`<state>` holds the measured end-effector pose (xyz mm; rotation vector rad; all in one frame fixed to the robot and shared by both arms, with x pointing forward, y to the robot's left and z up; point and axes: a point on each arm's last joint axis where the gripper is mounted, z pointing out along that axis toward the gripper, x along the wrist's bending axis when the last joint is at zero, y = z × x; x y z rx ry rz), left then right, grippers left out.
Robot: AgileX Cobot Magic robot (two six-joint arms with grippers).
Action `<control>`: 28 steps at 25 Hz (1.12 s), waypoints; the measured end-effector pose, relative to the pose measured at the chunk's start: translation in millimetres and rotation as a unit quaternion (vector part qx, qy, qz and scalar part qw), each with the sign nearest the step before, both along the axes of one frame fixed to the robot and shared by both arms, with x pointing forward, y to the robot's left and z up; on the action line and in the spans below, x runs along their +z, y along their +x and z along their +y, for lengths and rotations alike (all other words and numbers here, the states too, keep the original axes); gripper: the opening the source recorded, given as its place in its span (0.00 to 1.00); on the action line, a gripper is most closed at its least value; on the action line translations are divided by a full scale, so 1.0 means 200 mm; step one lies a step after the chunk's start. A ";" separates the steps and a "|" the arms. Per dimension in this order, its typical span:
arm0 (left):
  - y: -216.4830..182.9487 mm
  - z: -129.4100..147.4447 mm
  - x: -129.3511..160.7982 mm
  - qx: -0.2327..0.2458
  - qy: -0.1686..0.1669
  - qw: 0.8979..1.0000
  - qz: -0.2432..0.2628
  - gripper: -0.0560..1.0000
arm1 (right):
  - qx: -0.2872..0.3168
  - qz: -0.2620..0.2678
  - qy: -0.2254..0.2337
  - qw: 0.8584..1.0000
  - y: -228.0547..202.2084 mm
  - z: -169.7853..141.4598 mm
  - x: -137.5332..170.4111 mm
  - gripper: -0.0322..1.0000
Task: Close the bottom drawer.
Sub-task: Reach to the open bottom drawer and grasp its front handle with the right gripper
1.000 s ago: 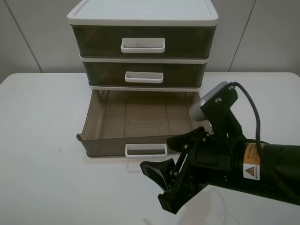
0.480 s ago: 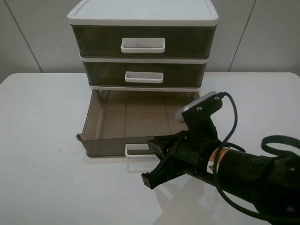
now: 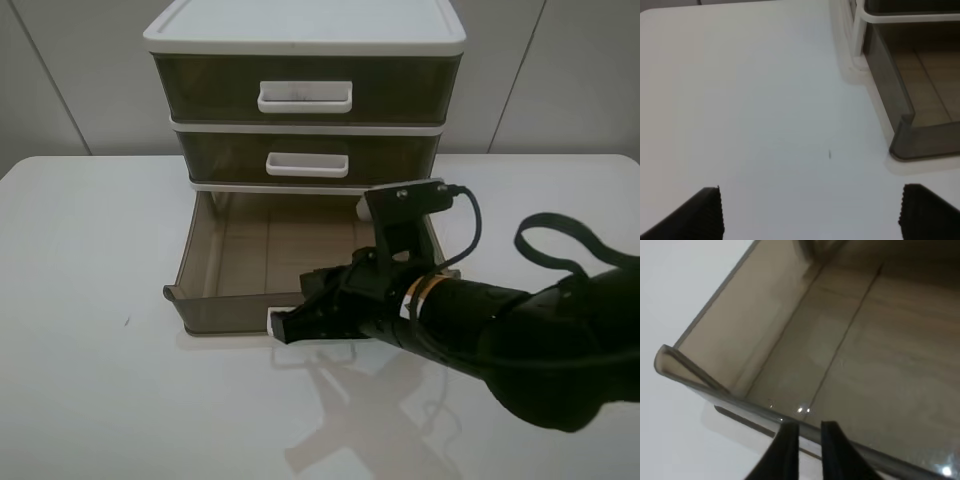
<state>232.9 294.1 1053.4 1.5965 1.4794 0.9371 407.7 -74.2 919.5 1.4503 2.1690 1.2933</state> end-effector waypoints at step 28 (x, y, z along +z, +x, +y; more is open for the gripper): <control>0.00 0.00 0.00 0.000 0.000 1.000 0.000 0.73 | -0.058 0.115 -0.010 0.992 0.08 0.08 -0.11 0.05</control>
